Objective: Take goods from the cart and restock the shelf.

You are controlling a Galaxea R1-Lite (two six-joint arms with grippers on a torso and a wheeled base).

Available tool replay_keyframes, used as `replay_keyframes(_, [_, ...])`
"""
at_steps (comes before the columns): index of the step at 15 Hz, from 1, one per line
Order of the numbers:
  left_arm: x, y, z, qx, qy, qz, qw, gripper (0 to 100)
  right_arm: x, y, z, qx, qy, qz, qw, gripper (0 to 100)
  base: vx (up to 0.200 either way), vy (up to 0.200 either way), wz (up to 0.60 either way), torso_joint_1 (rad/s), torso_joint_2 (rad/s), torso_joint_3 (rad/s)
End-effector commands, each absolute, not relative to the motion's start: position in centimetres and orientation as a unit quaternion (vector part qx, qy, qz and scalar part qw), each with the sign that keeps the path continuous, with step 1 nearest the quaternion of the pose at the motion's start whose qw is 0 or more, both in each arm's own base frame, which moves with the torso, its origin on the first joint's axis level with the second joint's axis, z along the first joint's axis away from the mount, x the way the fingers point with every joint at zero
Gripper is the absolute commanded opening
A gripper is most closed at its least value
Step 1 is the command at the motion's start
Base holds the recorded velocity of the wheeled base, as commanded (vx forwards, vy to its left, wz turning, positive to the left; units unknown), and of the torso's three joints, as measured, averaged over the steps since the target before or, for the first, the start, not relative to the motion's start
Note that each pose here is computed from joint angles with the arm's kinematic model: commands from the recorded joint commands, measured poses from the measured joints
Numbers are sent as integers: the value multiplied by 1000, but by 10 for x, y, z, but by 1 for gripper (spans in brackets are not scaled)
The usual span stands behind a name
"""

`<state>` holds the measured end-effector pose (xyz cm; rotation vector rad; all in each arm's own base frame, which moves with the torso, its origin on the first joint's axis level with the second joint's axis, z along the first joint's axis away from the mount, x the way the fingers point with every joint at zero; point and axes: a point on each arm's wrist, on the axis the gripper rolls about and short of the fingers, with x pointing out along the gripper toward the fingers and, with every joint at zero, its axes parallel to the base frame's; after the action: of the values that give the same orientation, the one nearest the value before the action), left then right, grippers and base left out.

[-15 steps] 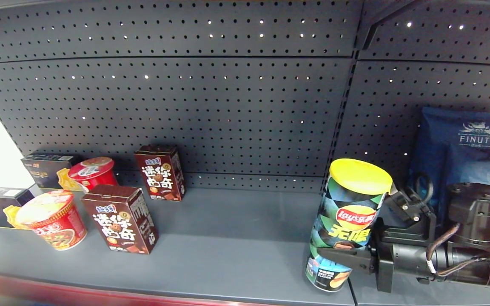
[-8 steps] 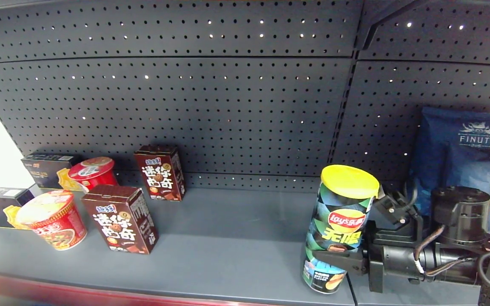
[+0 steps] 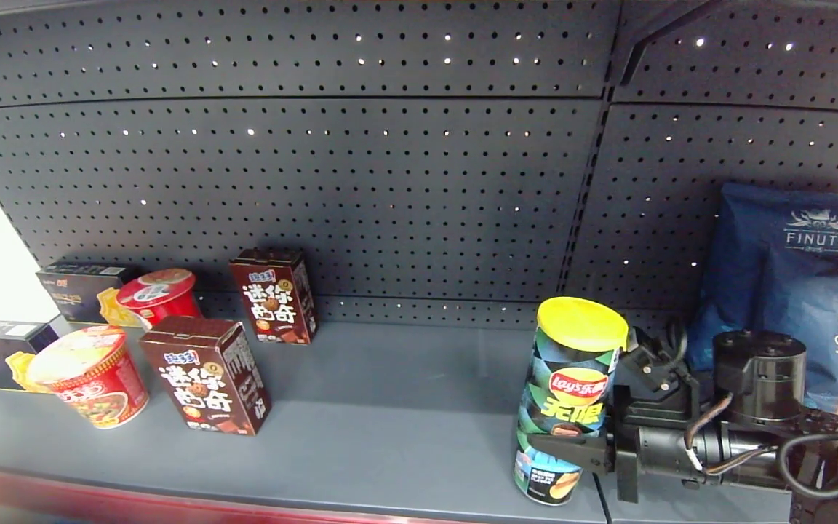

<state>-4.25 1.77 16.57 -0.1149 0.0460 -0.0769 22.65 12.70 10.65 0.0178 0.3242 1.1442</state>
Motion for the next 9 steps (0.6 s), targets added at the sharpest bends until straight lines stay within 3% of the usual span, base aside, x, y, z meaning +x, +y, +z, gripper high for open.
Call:
replay_keyframes(1, [-43,18,164,-58,21,-39,997,0,230,125,102,10,160,534,830,0,0,0,0,0,0,0])
replay_keyframes(6, [-43,18,163,-58,23,-39,997,0,232,125,98,11,166,534,829,0,0,0,0,0,0,0])
replay_keyframes(7, [-43,18,163,-58,23,-39,997,0,232,125,98,11,166,534,829,100,0,0,0,0,0,0])
replay_keyframes(9, [-44,18,163,-58,21,-39,997,0,232,126,101,9,154,534,831,100,0,0,0,0,0,0])
